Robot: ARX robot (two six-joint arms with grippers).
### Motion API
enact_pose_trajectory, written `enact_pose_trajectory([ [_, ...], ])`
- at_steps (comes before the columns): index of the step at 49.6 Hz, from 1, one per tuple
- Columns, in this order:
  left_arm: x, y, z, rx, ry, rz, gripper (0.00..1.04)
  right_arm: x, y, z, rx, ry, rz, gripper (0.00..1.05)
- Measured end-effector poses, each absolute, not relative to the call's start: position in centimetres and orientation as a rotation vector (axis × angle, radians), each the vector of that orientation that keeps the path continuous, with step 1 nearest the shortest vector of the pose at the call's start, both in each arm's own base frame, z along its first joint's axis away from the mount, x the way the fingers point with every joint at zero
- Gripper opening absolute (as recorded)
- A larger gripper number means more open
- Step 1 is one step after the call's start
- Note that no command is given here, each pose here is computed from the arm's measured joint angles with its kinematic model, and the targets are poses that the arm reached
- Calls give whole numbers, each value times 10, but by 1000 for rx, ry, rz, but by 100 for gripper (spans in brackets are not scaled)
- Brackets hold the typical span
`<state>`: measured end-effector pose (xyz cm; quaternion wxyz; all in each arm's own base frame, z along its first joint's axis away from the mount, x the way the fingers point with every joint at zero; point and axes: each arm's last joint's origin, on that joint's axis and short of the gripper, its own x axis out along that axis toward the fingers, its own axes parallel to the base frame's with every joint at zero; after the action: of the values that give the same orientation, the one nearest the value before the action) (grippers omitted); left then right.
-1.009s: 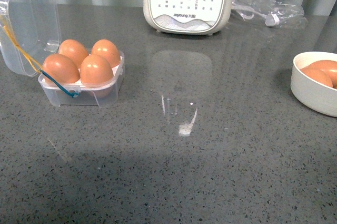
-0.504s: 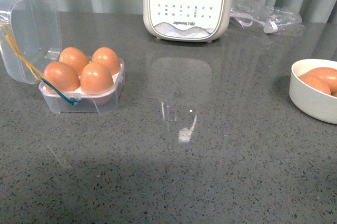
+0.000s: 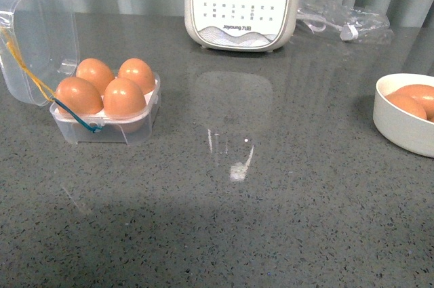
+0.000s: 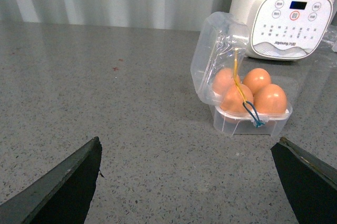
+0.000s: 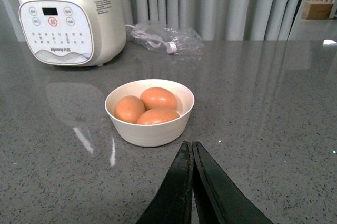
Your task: Put egg into box
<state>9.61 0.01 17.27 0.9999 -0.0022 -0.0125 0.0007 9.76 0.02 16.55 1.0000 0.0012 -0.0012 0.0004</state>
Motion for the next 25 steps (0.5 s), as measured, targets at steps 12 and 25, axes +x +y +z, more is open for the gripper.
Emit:
enact_pose_trajectory([
  [12, 96, 0, 173, -4, -25, 1, 98, 98, 0, 165, 2, -2, 0, 32],
  [25, 96, 0, 173, -4, -25, 1, 98, 98, 0, 165, 2, -3, 1, 77],
])
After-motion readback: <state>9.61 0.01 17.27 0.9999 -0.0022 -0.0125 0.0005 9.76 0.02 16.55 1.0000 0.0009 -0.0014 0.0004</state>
